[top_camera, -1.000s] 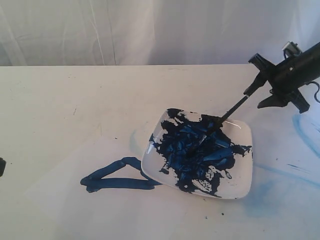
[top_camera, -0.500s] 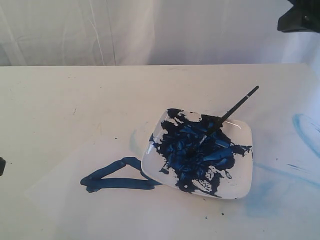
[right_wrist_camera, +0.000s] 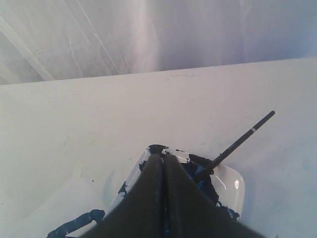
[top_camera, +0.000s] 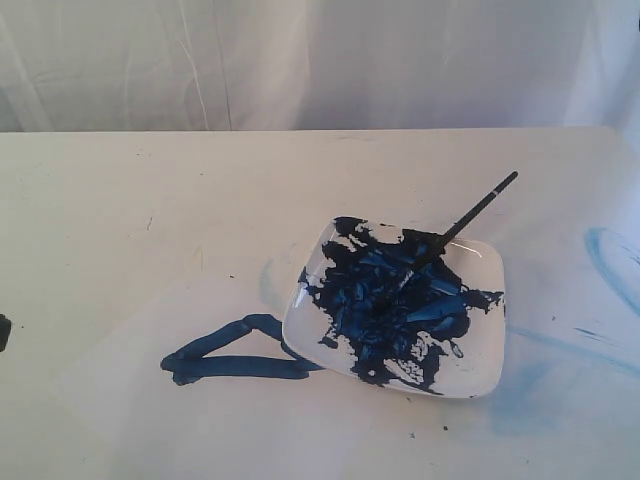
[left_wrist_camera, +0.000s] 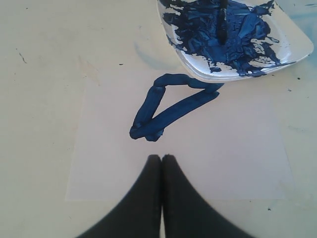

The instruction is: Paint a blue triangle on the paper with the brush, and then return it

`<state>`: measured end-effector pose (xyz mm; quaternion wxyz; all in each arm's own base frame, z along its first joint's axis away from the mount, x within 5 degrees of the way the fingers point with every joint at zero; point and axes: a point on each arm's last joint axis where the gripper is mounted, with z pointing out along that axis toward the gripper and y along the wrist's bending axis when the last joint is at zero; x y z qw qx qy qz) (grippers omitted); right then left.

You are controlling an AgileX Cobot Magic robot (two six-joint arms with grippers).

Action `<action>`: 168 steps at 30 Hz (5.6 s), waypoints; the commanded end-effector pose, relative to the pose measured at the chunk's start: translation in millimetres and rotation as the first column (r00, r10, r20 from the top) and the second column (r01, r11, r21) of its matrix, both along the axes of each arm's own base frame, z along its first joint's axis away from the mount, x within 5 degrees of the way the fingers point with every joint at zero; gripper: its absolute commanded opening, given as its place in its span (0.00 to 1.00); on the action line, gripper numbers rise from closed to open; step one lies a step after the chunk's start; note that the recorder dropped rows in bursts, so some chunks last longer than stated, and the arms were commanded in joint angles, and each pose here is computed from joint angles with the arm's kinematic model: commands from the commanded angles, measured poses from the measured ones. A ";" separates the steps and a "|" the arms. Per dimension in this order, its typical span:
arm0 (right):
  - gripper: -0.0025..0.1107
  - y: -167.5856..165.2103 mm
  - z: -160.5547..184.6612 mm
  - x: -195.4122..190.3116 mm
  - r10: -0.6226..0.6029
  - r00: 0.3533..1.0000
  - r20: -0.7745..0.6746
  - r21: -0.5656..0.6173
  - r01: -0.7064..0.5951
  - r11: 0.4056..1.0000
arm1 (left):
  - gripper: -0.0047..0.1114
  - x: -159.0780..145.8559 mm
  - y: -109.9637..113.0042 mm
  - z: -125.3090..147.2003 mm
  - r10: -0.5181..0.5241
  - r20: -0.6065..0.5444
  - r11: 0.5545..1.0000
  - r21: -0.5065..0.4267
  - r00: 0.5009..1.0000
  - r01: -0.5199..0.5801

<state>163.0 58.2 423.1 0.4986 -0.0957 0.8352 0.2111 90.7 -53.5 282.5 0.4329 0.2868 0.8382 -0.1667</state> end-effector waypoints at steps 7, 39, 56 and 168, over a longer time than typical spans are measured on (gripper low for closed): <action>0.02 -3.2 7.6 -16.3 0.006 0.998 0.056 -0.007 -0.006 1.000 | 0.04 -1.2 -1.2 -1.8 -0.007 -0.013 1.000 -0.013 1.000 0.007; 0.02 -43.7 -112.7 -117.8 -0.192 0.836 0.513 0.021 0.212 0.977 | 0.04 -1.0 -1.1 -1.7 -0.006 -0.012 1.000 -0.014 1.000 0.006; 0.02 -46.2 -240.5 -110.8 -0.215 0.946 0.241 -0.091 0.243 0.966 | 0.04 -1.4 -1.1 -1.6 -0.007 -0.011 1.000 -0.014 1.000 0.007; 0.02 -52.2 -240.2 -109.6 -0.263 0.927 0.266 -0.137 0.307 0.942 | 0.04 -72.9 14.8 21.7 0.035 0.435 0.998 -0.070 0.900 -0.005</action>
